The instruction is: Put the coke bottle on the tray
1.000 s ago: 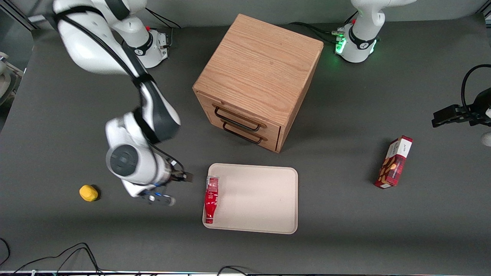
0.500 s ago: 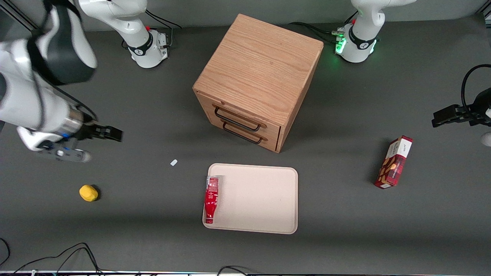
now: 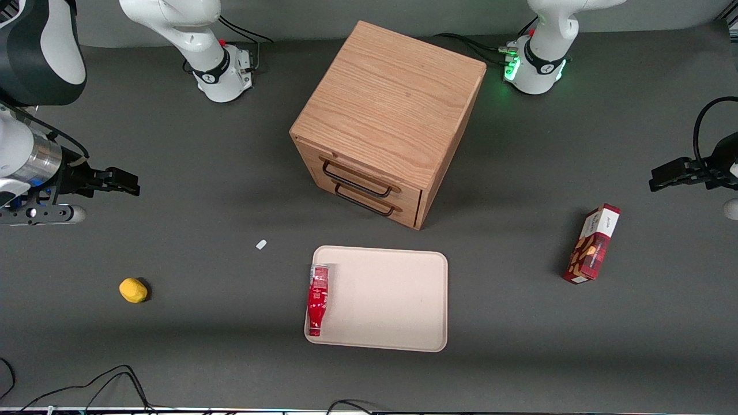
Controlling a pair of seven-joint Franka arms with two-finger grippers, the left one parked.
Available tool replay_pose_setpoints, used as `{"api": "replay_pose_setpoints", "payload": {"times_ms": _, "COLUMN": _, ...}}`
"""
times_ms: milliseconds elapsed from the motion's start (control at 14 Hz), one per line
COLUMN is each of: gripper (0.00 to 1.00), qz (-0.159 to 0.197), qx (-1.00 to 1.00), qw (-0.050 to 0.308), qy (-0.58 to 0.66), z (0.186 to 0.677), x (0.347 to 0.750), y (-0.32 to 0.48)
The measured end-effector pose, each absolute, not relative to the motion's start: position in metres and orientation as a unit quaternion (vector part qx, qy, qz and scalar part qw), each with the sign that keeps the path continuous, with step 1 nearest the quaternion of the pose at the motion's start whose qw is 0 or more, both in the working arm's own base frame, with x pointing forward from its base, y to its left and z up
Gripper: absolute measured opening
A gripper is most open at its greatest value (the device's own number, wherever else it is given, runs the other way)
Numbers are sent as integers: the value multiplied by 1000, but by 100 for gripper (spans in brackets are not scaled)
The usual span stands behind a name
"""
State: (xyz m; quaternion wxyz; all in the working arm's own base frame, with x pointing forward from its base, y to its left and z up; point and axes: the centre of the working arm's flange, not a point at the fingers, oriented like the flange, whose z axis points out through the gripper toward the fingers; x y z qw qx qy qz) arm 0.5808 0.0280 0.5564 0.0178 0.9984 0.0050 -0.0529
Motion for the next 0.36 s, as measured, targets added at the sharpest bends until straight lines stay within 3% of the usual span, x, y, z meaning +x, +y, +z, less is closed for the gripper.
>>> {"api": "replay_pose_setpoints", "payload": {"times_ms": 214, "gripper": 100, "qz": -36, "qx": 999, "qw": 19, "qy": -1, "z": 573, "x": 578, "y": 65}}
{"api": "replay_pose_setpoints", "payload": {"times_ms": 357, "gripper": 100, "qz": -37, "qx": 999, "qw": 2, "qy": -4, "z": 582, "x": 575, "y": 71}}
